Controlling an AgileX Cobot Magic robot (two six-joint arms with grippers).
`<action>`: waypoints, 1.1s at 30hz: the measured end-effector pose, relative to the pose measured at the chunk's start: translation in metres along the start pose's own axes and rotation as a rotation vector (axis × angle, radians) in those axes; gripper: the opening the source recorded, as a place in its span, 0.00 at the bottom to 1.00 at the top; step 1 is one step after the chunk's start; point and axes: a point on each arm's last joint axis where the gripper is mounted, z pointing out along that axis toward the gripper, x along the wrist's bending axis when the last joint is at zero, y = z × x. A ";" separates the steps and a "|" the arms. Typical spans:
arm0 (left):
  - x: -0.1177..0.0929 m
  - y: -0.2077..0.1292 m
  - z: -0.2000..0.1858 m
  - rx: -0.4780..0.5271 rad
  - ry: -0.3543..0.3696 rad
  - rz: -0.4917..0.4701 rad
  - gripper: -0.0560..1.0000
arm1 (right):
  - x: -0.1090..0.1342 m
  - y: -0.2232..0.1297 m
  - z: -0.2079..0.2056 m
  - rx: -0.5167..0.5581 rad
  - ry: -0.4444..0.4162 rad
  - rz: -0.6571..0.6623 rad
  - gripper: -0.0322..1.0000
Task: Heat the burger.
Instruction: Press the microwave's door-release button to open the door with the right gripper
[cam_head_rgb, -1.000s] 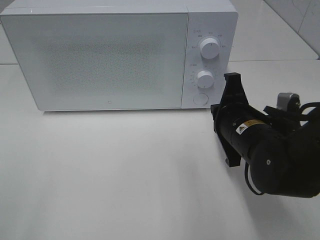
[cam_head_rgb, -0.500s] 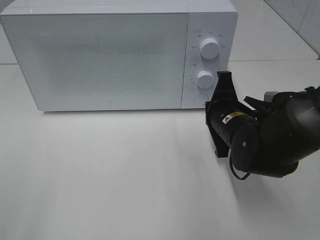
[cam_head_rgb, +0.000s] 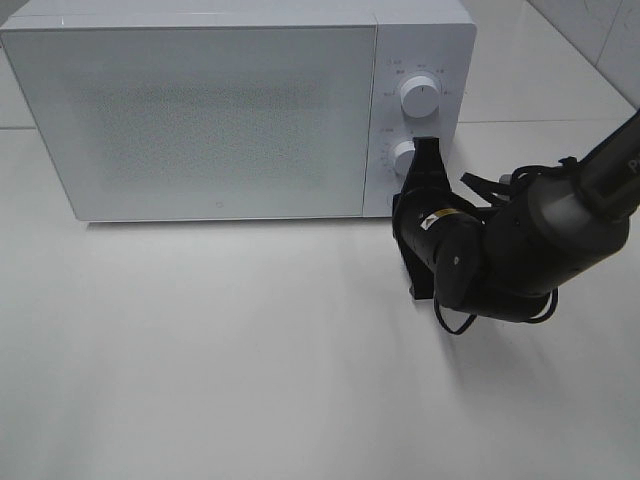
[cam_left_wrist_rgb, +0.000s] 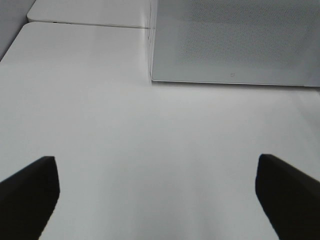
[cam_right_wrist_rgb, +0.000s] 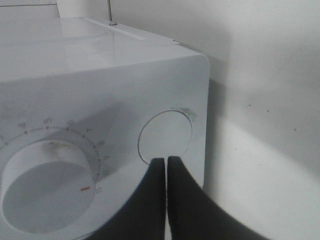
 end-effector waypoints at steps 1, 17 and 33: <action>0.000 0.000 0.000 0.000 0.000 0.000 0.99 | 0.000 0.000 0.000 0.000 0.000 0.000 0.03; 0.000 0.000 0.000 0.000 0.000 0.000 0.99 | -0.004 0.004 0.016 -0.031 -0.019 0.011 0.03; 0.000 0.000 0.000 0.000 0.000 0.000 0.99 | 0.002 0.002 0.023 -0.039 0.020 0.012 0.03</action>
